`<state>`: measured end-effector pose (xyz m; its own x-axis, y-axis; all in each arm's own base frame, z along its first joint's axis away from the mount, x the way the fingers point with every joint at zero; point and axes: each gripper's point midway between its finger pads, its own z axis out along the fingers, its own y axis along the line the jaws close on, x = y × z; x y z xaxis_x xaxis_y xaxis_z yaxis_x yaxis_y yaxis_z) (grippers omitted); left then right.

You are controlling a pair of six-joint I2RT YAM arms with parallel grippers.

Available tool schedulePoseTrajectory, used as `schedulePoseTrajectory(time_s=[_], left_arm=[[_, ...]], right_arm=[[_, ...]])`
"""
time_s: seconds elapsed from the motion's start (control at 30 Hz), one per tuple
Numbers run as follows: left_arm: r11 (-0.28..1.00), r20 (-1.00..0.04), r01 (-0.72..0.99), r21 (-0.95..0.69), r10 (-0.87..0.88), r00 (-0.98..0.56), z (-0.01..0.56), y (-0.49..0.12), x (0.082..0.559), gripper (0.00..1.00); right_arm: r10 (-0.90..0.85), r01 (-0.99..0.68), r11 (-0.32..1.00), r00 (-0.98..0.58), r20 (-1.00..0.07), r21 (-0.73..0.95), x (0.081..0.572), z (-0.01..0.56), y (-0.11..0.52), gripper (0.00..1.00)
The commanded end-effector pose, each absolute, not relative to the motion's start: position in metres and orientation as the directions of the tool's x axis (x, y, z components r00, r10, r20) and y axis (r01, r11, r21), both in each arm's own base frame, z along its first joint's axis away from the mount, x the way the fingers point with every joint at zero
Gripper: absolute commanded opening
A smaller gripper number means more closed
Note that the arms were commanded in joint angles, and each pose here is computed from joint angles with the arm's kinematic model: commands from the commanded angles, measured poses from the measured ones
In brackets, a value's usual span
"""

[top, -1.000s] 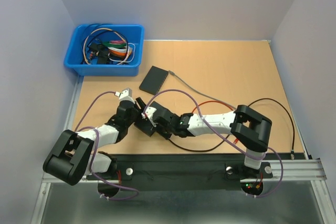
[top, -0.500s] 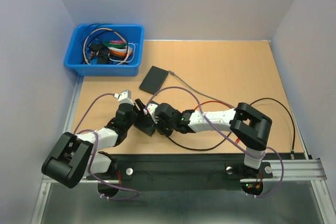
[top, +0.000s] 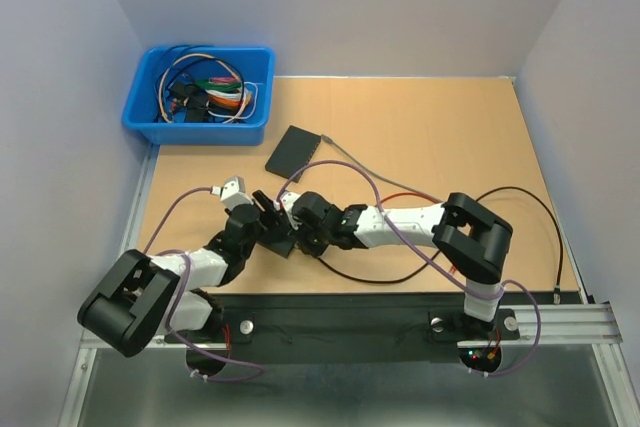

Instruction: Insert the plug into the switch port

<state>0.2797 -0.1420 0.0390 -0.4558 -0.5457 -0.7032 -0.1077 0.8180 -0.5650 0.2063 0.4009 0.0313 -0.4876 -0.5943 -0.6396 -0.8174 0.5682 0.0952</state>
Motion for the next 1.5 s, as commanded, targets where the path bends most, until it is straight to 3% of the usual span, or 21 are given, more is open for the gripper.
schedulePoseTrajectory(time_s=[0.0,0.27,0.5,0.6,0.63,0.73,0.93,1.27,1.47], left_arm=[[0.675,-0.329,-0.029,-0.737,-0.396,-0.857,0.008,-0.234,0.176,0.68],[0.712,-0.322,-0.032,-0.702,-0.357,-0.877,-0.006,-0.244,0.168,0.68],[0.706,-0.332,-0.025,-0.708,-0.364,-0.870,-0.001,-0.244,0.169,0.68],[0.709,-0.347,-0.018,-0.705,-0.368,-0.863,0.003,-0.243,0.171,0.68],[0.711,-0.353,-0.016,-0.703,-0.367,-0.860,0.004,-0.243,0.172,0.68],[0.713,-0.360,-0.012,-0.701,-0.369,-0.857,0.007,-0.244,0.175,0.68],[0.717,-0.370,-0.009,-0.697,-0.370,-0.852,0.011,-0.244,0.177,0.68],[0.785,-0.515,0.024,-0.619,-0.382,-0.767,0.060,-0.225,0.210,0.76],[0.805,-0.585,0.025,-0.593,-0.409,-0.701,0.094,-0.198,0.231,0.79]], right_arm=[[0.279,-0.876,0.445,-0.064,-0.958,0.188,0.288,0.284,0.510,0.00],[0.360,-0.903,0.393,-0.020,-0.933,0.171,0.291,0.333,0.525,0.00],[0.280,-0.868,0.467,-0.035,-0.959,0.168,0.302,0.292,0.519,0.02],[0.217,-0.846,0.506,-0.063,-0.974,0.167,0.302,0.257,0.508,0.20],[0.202,-0.835,0.524,-0.066,-0.977,0.165,0.303,0.249,0.503,0.32],[0.147,-0.804,0.572,-0.095,-0.985,0.163,0.304,0.217,0.489,0.48],[0.098,-0.752,0.639,-0.132,-0.986,0.164,0.301,0.188,0.461,0.69],[0.169,-0.615,0.748,-0.188,-0.967,0.250,0.304,0.215,0.389,0.82],[0.220,-0.509,0.789,-0.288,-0.932,0.343,0.339,0.207,0.352,0.84]])
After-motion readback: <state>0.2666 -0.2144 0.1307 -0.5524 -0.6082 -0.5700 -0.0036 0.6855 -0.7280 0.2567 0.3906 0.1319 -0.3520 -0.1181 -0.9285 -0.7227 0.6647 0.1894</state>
